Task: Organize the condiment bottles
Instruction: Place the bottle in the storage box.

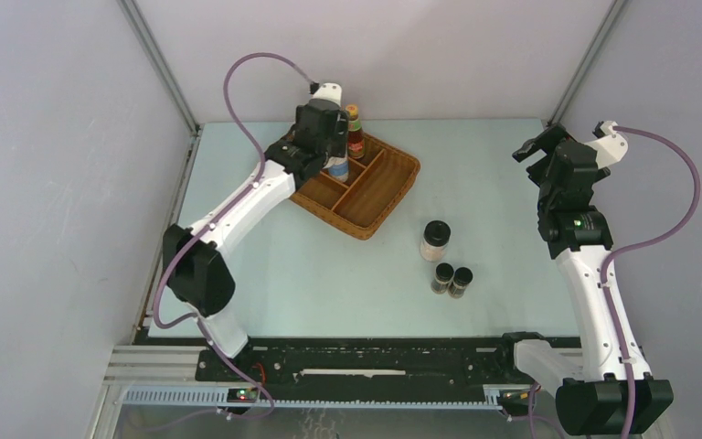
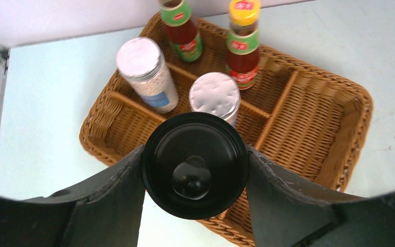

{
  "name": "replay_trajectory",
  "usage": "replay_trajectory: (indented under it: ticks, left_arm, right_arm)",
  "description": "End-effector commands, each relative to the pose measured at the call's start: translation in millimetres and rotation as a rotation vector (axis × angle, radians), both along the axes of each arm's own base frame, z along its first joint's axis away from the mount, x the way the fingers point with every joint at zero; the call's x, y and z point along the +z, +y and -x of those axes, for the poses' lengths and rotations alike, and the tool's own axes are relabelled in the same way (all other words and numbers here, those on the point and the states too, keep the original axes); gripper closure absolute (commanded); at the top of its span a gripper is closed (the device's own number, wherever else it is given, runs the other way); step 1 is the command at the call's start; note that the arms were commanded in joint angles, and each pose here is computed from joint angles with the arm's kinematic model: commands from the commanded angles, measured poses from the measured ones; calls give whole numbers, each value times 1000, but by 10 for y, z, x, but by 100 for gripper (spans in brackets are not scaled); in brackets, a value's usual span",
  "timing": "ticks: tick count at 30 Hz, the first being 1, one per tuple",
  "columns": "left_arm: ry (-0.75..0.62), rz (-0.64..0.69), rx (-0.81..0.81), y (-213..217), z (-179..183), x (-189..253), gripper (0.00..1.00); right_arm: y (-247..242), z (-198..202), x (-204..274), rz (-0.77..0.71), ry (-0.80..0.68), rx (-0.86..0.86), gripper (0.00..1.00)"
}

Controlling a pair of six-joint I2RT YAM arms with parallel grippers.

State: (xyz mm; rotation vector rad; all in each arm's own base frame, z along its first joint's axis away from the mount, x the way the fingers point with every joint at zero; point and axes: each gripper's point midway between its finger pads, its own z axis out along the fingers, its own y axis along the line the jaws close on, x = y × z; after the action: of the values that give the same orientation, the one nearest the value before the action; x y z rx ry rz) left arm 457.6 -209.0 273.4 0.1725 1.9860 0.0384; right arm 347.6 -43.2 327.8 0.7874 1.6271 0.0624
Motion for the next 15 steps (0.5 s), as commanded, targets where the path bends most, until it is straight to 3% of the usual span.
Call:
replay_trajectory:
  ticks: [1,15]
  left_arm:
    - [-117,142,125,324,-8,437,100]
    - [-103,183,306,986,-90,220,100]
  right_arm:
    - [-10,12,83,5,-28,-4,0]
    - [3,-4,89,6,-31,3,0]
